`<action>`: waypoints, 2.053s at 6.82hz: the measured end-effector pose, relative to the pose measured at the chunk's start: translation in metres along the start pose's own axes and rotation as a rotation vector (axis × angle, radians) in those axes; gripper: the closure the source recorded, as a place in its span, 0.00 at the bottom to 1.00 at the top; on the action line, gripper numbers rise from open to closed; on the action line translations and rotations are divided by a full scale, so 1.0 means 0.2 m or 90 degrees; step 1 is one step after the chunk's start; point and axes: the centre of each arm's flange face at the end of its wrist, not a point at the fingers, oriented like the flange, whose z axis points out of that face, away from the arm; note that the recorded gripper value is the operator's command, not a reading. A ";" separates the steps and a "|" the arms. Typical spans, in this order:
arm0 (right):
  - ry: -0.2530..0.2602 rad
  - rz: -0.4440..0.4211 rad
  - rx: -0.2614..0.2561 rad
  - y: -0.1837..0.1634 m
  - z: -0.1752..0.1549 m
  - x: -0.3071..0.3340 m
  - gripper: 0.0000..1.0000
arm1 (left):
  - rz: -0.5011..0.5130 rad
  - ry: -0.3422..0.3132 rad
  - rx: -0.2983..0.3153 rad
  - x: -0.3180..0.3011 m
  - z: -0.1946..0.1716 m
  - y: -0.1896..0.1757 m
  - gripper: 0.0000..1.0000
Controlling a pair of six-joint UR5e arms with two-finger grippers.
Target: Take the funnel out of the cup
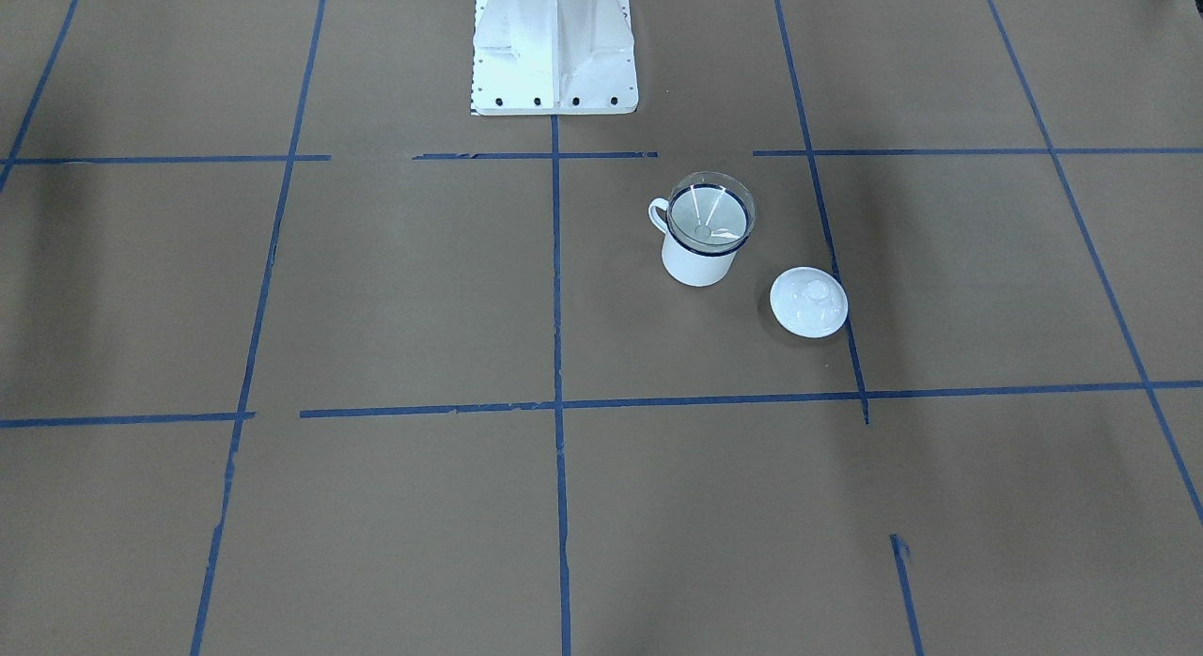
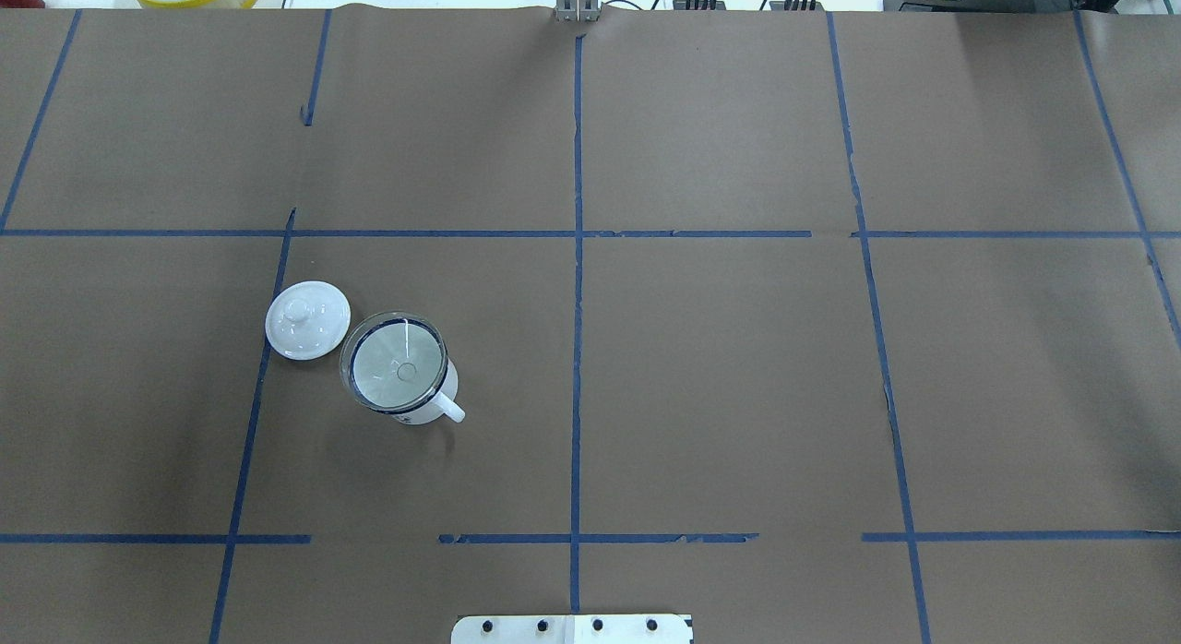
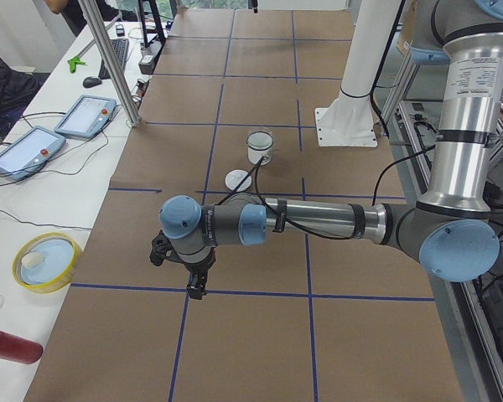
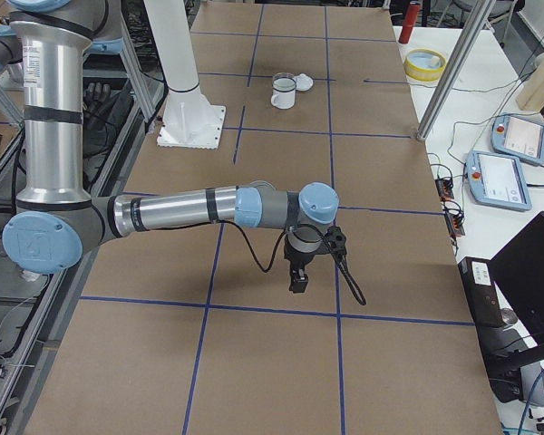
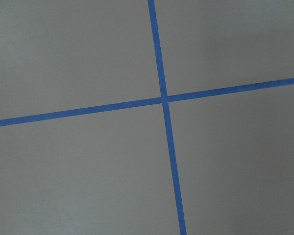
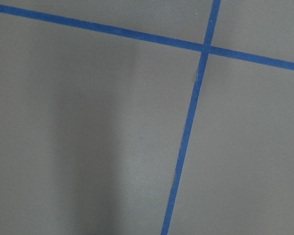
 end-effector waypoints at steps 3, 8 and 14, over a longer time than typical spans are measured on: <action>0.000 0.000 0.000 0.00 0.00 0.00 0.00 | 0.003 -0.002 0.007 0.02 -0.02 -0.01 0.00; 0.000 0.000 0.000 0.00 0.00 0.00 0.00 | -0.065 -0.022 0.088 0.61 -0.63 -0.33 0.00; 0.000 0.000 0.000 0.00 0.00 0.00 0.00 | -0.102 -0.010 0.123 2.38 -0.58 -0.12 0.00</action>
